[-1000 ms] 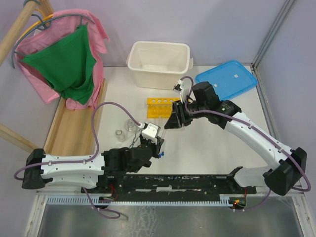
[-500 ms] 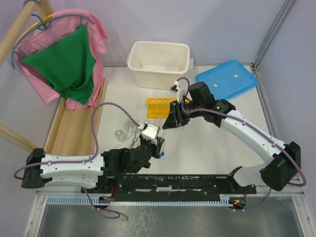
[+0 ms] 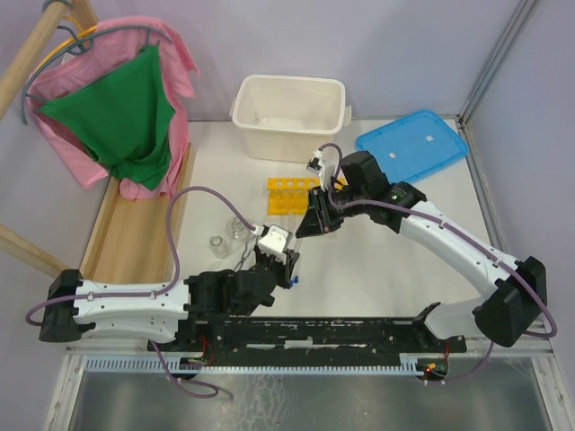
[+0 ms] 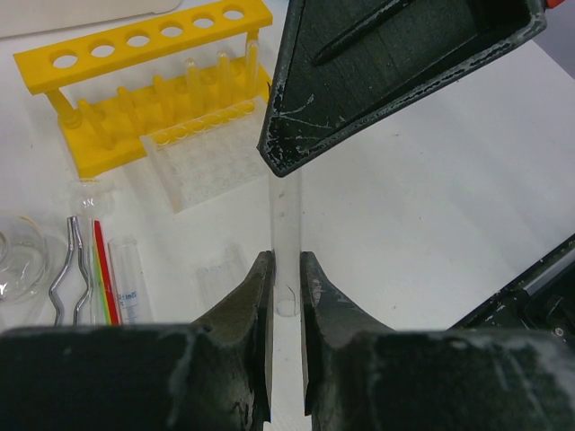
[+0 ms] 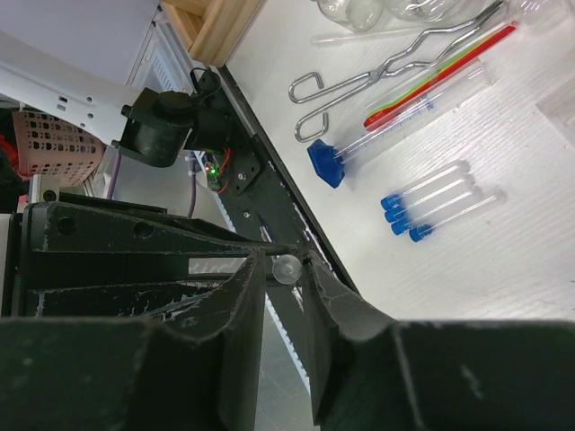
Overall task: Organize the chemistry lab equipment
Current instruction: Pick up the test tube at the center of the board.
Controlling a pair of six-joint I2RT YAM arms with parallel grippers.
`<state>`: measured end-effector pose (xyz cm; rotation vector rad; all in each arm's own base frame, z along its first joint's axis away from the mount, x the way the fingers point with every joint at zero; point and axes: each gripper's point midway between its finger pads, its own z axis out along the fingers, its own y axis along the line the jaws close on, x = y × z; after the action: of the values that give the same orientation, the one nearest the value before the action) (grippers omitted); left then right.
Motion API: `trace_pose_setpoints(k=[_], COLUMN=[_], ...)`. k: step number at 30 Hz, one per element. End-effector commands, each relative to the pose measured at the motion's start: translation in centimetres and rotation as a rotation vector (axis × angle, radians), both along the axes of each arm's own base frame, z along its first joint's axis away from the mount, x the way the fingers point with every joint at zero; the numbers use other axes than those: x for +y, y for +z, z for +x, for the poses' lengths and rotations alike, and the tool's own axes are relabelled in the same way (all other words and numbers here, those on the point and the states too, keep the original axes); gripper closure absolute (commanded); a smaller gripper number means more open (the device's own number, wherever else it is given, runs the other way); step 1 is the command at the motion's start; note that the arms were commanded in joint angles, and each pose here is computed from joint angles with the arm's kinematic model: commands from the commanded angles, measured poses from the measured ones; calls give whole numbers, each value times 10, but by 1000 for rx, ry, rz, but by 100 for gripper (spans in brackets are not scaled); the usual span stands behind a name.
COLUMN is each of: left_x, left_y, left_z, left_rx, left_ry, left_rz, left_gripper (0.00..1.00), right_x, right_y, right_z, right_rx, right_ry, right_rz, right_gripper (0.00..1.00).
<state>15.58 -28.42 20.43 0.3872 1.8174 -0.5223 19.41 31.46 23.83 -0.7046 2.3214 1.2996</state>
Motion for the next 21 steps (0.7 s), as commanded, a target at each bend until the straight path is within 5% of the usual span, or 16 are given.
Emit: trace_pose_setpoints(k=[1, 13, 21], left_x=[-6, -7, -1], left_y=[23, 19, 13], left_z=[5, 6, 7], left_rx=[-35, -34, -14], left_ry=[28, 35, 65], left_rz=[-65, -51, -48], left_gripper=[97, 96, 53], right_x=[7, 9, 2], right_y=[4, -7, -3], right_z=[-8, -9, -1], right_rx=[-12, -4, -53], right_ry=[55, 72, 20], right_rz=[27, -15, -43], right_gripper=[74, 98, 99])
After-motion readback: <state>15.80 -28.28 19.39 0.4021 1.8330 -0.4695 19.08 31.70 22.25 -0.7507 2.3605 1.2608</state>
